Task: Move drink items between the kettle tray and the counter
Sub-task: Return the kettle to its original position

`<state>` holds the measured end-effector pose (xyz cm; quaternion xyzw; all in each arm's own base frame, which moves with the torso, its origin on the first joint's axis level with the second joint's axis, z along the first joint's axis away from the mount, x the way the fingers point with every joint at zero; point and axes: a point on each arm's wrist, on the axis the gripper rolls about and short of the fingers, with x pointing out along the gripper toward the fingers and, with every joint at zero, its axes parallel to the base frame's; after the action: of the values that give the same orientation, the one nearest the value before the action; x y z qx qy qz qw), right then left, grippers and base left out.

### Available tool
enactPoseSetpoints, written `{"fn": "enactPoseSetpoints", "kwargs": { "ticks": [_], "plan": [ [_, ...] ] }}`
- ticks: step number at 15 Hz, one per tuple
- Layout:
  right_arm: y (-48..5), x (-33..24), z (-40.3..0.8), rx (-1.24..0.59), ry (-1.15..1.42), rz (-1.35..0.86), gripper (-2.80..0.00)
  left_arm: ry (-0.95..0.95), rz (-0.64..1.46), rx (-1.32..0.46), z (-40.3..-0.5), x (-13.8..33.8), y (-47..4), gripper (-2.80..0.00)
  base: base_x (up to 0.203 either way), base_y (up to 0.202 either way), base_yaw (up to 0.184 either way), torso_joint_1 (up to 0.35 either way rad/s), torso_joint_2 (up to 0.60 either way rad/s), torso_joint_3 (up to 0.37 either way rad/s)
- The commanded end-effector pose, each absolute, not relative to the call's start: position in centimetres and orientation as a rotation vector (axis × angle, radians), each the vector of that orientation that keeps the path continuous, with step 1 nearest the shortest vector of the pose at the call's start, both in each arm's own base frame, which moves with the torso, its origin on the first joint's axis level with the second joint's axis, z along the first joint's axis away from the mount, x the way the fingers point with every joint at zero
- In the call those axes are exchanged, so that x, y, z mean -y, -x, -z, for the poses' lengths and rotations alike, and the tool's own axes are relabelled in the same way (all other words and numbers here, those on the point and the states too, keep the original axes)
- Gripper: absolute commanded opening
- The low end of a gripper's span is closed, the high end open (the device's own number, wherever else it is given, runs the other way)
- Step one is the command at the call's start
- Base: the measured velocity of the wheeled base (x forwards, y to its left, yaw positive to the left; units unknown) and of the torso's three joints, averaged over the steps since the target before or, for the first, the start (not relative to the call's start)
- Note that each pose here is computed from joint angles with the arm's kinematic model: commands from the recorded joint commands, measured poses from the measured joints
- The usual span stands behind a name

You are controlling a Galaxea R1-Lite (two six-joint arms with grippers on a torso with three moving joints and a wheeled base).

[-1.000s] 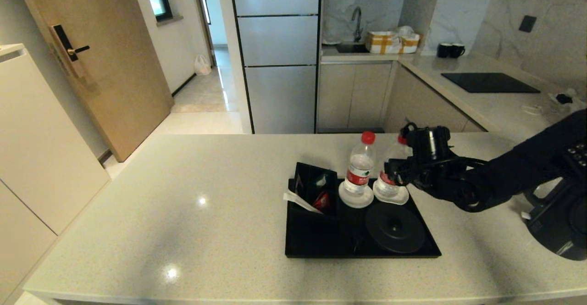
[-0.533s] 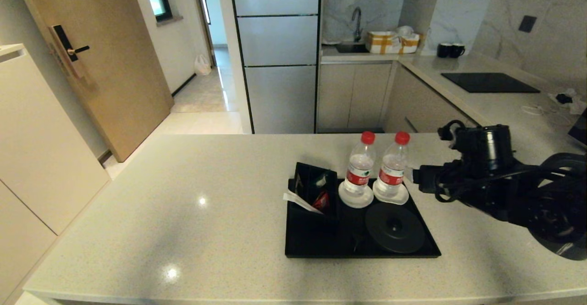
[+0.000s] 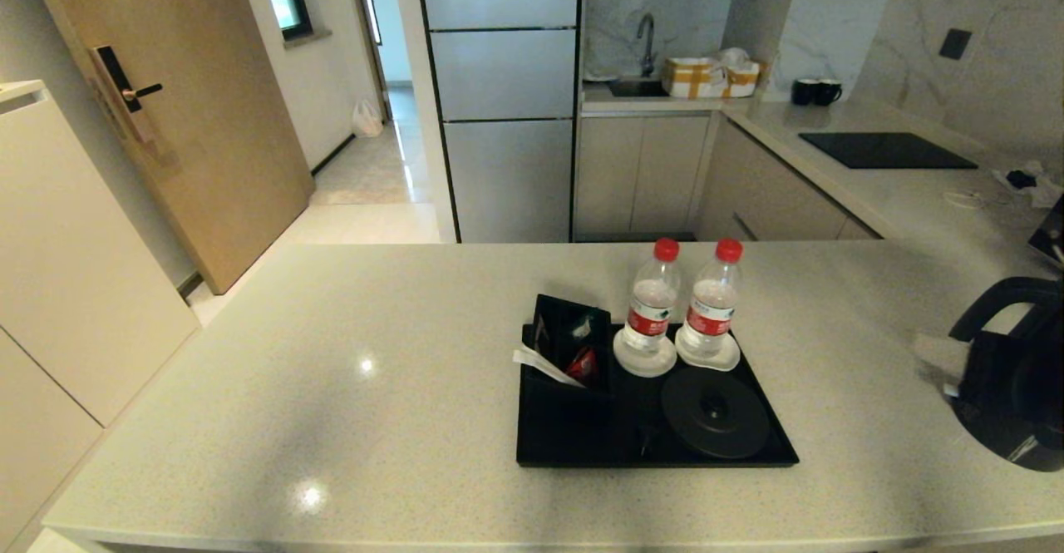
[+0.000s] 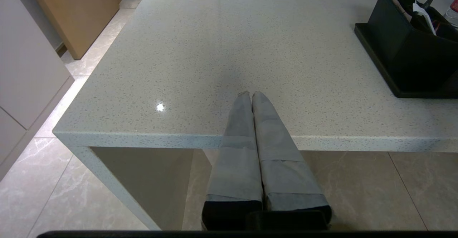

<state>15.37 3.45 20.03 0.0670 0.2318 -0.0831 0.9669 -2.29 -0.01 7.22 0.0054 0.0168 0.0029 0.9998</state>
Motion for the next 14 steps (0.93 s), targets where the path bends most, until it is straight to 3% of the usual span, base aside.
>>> {"fn": "enactPoseSetpoints", "kwargs": {
  "ticks": [1,6,13,14],
  "plan": [
    [-12.2,-1.3,-20.7,-0.435,-0.178,0.265,-2.80,-0.011,-0.006,-0.033,-7.2,0.0,2.3,-2.80,0.000,0.000,0.000,0.000,0.00,0.000],
    [-16.5,1.2,-17.2,-0.581,-0.195,0.455,-2.80,-0.011,-0.006,-0.034,-7.2,0.0,2.3,-2.80,0.000,0.000,0.000,0.000,0.00,0.000],
    [-23.8,6.3,-12.4,-0.458,-0.156,0.455,-2.80,-0.011,-0.006,-0.034,-7.2,0.0,2.3,-2.80,0.000,0.000,0.000,0.000,0.00,0.000],
    [-24.6,6.7,-11.8,-0.439,-0.142,0.436,0.00,-0.011,-0.006,-0.034,-7.2,0.0,2.3,-2.80,0.000,0.000,0.000,0.000,0.00,0.000]
  ]
}}
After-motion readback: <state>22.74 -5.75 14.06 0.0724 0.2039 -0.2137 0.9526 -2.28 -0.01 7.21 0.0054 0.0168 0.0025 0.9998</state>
